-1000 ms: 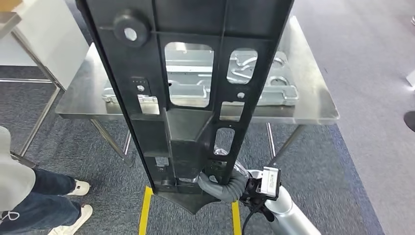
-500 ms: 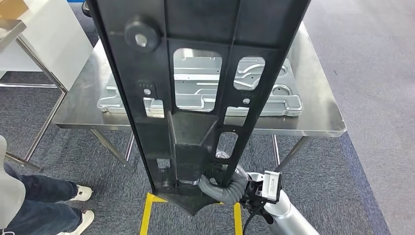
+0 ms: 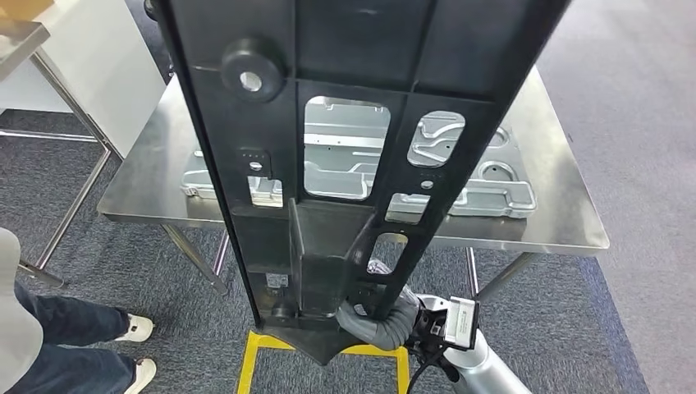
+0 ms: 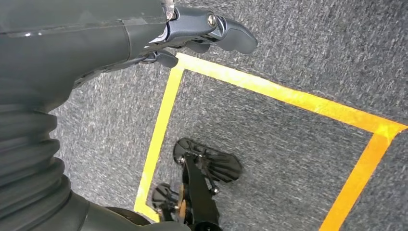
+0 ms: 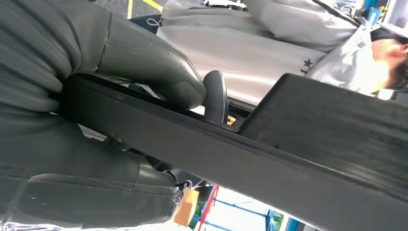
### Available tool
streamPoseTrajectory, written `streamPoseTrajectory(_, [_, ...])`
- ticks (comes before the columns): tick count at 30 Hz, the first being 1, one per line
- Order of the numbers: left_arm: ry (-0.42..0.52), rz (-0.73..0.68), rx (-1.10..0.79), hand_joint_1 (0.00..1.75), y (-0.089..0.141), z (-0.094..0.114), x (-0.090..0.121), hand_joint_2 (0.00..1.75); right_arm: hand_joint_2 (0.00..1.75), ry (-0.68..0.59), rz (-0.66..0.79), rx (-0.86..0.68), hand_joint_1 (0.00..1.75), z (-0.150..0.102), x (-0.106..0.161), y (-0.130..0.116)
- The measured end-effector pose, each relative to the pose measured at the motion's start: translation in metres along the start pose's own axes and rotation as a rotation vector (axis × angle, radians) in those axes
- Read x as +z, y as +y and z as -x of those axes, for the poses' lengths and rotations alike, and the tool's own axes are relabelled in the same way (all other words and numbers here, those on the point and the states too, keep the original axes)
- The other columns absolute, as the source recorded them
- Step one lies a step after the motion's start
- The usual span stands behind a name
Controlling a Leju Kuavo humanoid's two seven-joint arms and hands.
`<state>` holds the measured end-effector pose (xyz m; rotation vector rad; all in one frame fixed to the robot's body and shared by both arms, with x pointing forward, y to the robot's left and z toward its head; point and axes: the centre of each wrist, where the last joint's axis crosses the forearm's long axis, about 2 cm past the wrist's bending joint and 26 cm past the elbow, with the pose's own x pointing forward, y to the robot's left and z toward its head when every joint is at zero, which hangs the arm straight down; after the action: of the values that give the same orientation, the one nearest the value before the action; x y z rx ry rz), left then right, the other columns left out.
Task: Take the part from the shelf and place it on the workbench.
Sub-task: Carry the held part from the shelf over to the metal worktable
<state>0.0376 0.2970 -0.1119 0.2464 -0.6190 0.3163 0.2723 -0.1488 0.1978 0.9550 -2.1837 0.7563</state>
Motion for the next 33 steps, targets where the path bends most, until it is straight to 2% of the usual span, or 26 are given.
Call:
streamPoseTrajectory(10, [-0.007,0.001,-0.002,0.00,0.000,-0.003,-0.001,1.75,1.75,-0.039,-0.005,0.010,1.75,-0.007,-0.007,-0.001])
streamPoseTrajectory(22, [-0.004,-0.018,-0.006,0.00,0.004,0.001,0.000,1.75,1.75,-0.143,0.044,0.032,1.75,-0.023,-0.009,0.001])
streamPoseTrajectory(33, [-0.018,-0.015,-0.012,0.00,0.005,0.001,0.000,1.75,1.75,-0.135,0.069,0.051,1.75,-0.027,-0.002,-0.002])
